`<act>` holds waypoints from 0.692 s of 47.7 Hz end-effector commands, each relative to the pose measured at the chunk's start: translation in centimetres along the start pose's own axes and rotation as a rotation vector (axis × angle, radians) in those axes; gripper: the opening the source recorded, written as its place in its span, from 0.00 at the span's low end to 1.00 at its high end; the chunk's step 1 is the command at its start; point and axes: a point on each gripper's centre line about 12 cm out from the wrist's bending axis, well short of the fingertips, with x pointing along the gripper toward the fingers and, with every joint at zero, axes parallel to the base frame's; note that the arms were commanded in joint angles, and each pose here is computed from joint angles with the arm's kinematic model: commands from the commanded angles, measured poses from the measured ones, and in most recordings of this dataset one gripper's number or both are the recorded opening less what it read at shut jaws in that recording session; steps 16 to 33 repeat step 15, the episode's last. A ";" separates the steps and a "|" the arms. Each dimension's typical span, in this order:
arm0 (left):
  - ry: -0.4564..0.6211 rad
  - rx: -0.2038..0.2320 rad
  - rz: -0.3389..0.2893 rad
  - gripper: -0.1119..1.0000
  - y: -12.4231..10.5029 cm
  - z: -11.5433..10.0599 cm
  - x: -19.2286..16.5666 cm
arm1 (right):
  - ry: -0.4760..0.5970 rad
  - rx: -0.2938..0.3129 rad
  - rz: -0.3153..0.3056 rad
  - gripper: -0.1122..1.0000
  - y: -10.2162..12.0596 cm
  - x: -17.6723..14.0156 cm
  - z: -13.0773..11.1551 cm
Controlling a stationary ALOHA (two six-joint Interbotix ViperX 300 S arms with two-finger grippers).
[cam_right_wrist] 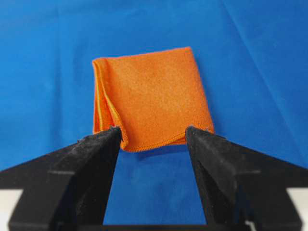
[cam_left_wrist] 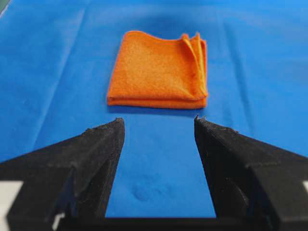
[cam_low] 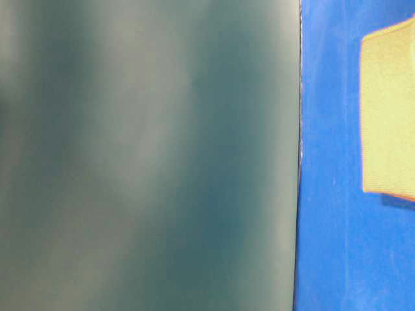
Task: Fold the orange towel.
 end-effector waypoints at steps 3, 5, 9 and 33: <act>-0.008 -0.002 0.005 0.59 0.1 0.4 0.1 | -0.011 0.001 0.000 0.64 0.0 0.1 0.5; -0.008 -0.002 0.005 0.59 0.1 0.5 0.0 | -0.012 0.001 0.000 0.64 0.0 0.1 0.6; -0.006 -0.002 0.005 0.59 0.1 0.4 0.1 | -0.014 0.001 0.000 0.64 0.0 0.1 0.6; -0.006 -0.002 0.005 0.59 0.1 0.4 0.1 | -0.015 0.001 0.001 0.64 0.0 0.1 0.7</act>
